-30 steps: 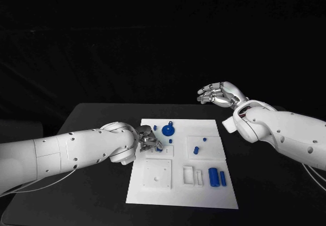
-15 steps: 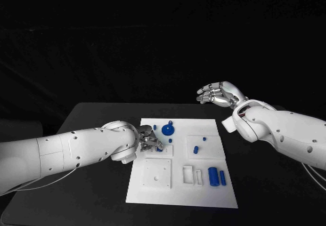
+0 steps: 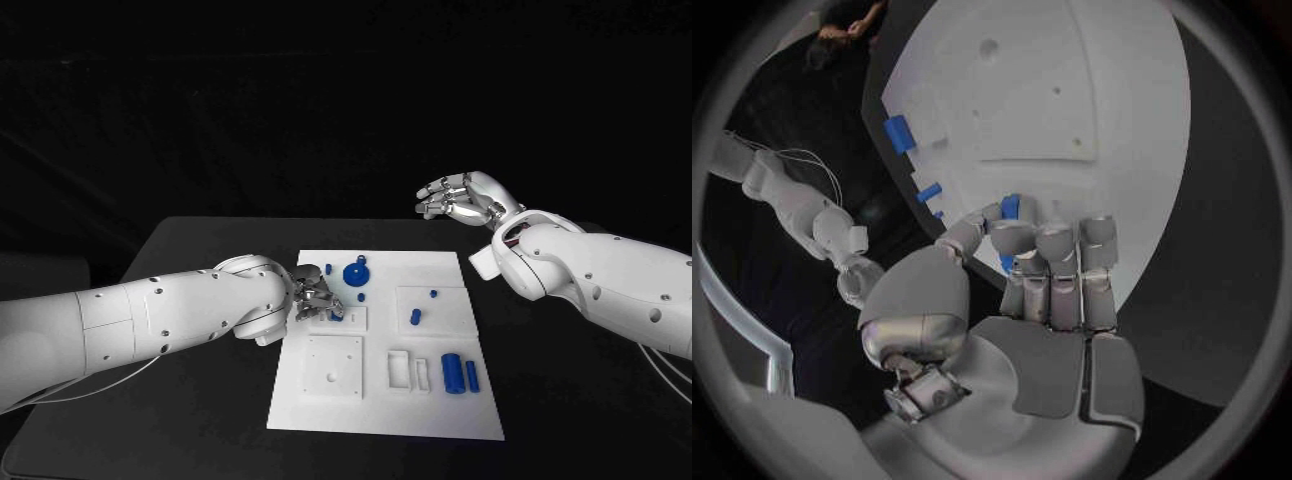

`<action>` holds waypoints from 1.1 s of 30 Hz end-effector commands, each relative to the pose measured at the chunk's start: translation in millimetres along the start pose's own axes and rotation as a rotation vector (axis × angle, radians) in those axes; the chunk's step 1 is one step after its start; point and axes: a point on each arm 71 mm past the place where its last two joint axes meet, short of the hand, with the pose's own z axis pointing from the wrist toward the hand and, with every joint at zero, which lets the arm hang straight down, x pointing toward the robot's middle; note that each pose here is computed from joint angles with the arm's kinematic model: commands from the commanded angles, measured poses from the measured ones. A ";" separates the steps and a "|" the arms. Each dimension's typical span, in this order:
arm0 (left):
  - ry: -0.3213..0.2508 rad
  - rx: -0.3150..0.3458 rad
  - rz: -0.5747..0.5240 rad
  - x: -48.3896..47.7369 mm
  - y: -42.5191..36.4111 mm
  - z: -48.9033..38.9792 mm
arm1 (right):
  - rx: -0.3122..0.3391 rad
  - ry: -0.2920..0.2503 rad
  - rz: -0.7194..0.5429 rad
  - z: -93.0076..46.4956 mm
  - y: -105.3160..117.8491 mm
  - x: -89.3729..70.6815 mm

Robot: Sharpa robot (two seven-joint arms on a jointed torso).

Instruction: Assemble the parts on the task board

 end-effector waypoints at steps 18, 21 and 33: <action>0.005 0.003 0.015 -0.1 -0.8 1.6 | -0.003 0.021 0.007 0.1 1.8 2.7; 0.007 0.002 0.015 0.8 -0.6 2.5 | -0.003 0.021 0.008 0.1 1.9 2.8; 0.018 0.004 0.019 3.2 -1.7 2.9 | -0.002 0.022 0.008 0.2 1.9 2.9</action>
